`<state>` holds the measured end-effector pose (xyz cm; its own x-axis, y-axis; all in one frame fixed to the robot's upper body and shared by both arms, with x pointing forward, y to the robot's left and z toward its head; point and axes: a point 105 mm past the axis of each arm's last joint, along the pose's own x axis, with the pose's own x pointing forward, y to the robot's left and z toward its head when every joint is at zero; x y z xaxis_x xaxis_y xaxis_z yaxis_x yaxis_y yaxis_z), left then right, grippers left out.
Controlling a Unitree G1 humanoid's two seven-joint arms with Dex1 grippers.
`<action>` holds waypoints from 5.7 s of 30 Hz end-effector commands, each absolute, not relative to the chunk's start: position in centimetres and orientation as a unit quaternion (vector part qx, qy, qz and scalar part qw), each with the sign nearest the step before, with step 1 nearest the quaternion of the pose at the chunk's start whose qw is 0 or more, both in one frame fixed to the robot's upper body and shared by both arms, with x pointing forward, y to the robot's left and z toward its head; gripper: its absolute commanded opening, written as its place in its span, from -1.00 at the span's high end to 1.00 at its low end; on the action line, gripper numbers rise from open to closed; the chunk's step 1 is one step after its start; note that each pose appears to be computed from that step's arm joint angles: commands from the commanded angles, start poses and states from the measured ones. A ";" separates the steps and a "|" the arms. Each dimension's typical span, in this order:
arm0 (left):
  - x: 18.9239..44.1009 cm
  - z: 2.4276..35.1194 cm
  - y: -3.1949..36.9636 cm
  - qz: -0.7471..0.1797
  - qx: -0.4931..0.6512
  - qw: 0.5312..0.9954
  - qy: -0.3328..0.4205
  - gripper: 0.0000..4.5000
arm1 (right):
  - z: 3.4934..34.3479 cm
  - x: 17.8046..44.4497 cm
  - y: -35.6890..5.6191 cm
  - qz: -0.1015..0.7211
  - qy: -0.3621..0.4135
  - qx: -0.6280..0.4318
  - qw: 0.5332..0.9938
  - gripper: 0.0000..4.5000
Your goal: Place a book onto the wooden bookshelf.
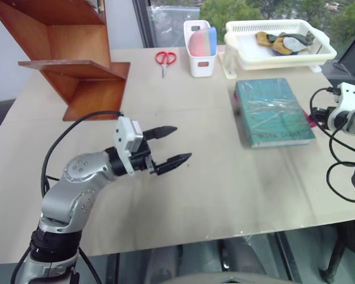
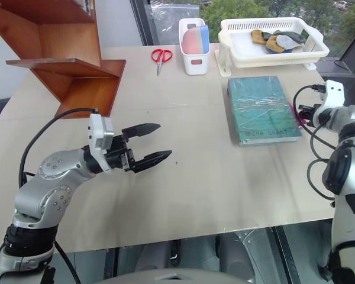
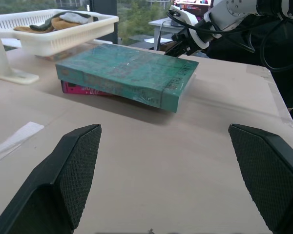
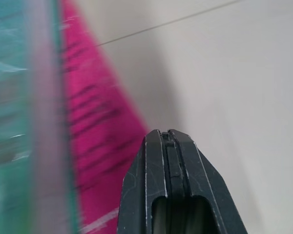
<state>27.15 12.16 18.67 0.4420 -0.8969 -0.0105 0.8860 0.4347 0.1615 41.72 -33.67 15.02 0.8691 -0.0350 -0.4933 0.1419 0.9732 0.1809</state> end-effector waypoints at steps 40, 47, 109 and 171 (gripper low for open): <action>26.6 18.9 13.3 -0.526 0.090 0.844 -0.055 -1.00 | 13.8 44.5 -27.4 0.011 0.221 0.153 0.963 0.97; 26.2 18.8 13.6 -0.521 0.088 0.847 -0.054 -1.00 | 13.3 44.4 -27.7 -0.003 0.223 0.137 0.965 0.97; 26.7 19.0 13.2 -0.505 0.090 0.857 -0.058 -1.00 | 22.9 40.9 -9.0 0.381 0.093 -0.167 0.904 0.97; 32.7 17.3 15.1 -0.372 0.107 0.922 -0.024 -1.00 | 14.6 41.4 -19.9 0.310 0.285 -0.297 0.857 0.97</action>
<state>32.70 15.32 16.42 0.7264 -0.6850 -0.0549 0.6816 0.7081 0.1843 41.80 -16.17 17.67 0.6560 0.4880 -0.5757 -0.7380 0.5745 -0.3539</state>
